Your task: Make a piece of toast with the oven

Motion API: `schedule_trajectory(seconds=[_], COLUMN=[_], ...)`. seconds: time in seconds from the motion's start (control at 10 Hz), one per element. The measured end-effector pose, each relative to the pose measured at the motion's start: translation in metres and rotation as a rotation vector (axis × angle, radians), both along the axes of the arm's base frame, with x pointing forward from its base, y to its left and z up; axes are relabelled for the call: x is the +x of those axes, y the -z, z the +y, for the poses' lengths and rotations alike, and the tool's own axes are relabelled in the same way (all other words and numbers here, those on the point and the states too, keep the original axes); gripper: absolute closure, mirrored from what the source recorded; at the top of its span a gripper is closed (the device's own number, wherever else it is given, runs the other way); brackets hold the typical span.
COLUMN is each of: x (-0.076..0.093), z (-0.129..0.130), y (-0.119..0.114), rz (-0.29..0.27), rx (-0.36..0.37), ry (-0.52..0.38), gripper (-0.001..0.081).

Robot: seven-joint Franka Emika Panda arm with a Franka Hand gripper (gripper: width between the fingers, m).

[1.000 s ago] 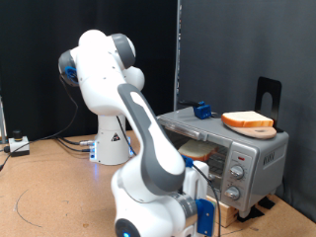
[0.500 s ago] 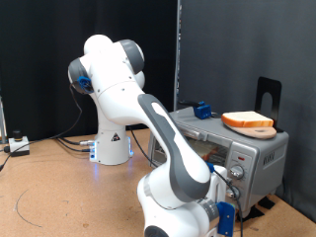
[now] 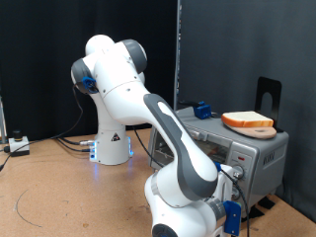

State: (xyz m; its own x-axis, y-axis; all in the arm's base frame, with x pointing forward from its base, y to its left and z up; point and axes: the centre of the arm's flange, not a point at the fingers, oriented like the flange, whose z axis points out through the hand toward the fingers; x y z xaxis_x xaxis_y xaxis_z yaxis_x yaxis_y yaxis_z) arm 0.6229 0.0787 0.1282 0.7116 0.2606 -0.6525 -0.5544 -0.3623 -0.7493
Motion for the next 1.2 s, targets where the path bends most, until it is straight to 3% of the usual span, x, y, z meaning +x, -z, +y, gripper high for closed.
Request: schedule_trajectory(seconds=[0.2, 0.3, 0.4, 0.5, 0.6, 0.7, 0.9, 1.2], x=[-0.003, -0.004, -0.005, -0.005, -0.005, -0.005, -0.005, -0.013], z=[0.001, 0.001, 0.001, 0.001, 0.0, 0.0, 0.0, -0.003], y=[0.002, 0.003, 0.004, 0.004, 0.001, 0.001, 0.001, -0.004], rz=[0.007, 0.01, 0.013, 0.014, 0.013, 0.011, -0.054, -0.303], rx=[0.0, 0.0, 0.0, 0.001, 0.005, 0.005, 0.034, 0.111], ry=[-0.002, -0.003, -0.004, -0.003, -0.007, -0.007, -0.011, 0.033], gripper=[0.0262, 0.0262, 0.0446, 0.058, 0.058, 0.0711, 0.0711, 0.0711])
